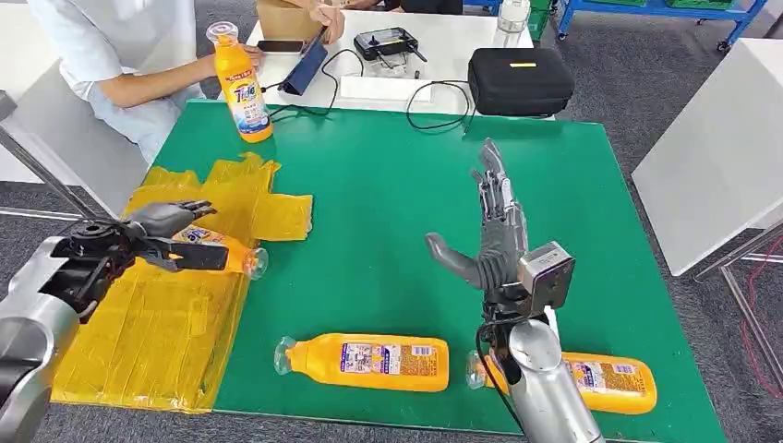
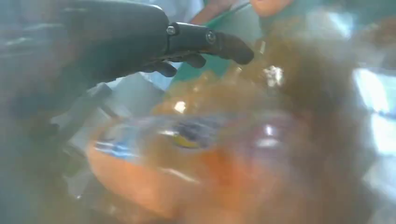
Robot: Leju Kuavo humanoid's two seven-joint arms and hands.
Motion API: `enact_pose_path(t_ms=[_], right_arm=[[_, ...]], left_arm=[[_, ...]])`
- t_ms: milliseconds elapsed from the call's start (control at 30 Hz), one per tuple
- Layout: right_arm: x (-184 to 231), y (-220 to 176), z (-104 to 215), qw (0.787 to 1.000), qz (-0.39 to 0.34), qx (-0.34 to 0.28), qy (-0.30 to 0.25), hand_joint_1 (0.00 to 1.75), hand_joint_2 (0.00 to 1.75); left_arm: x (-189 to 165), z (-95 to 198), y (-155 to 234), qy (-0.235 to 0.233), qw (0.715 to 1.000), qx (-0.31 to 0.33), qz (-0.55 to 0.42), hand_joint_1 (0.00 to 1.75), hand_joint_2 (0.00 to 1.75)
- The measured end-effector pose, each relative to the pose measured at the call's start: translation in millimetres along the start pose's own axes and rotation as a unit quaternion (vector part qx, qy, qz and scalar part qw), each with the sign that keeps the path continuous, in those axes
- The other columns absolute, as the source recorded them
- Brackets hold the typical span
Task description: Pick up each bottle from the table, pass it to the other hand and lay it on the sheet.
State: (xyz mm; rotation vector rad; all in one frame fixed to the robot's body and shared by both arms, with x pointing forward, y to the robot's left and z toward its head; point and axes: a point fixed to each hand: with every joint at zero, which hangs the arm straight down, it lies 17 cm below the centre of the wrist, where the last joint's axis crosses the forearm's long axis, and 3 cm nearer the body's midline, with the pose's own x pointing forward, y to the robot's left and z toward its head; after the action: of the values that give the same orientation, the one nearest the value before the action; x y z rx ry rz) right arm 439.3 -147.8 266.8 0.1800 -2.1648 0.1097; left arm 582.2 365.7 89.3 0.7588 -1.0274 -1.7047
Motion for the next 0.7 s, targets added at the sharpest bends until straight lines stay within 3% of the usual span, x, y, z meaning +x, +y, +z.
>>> enact_pose_path(t_ms=[500, 633, 700], right_arm=[[-13, -9, 4, 1.000, 0.001, -0.007, 0.011, 0.00, 1.75], [-16, -6, 6, 1.000, 0.020, 0.004, 0.011, 0.00, 1.75], [-18, -5, 7, 0.997, 0.070, 0.015, 0.007, 0.00, 1.75]], left_arm=[[-5, 2, 46, -0.005, 1.000, 0.007, -0.027, 0.00, 1.75], [1, 1, 58, -0.024, 0.999, 0.036, -0.008, 0.00, 1.75], [10, 1, 71, -0.045, 0.996, 0.080, 0.021, 0.00, 1.75]])
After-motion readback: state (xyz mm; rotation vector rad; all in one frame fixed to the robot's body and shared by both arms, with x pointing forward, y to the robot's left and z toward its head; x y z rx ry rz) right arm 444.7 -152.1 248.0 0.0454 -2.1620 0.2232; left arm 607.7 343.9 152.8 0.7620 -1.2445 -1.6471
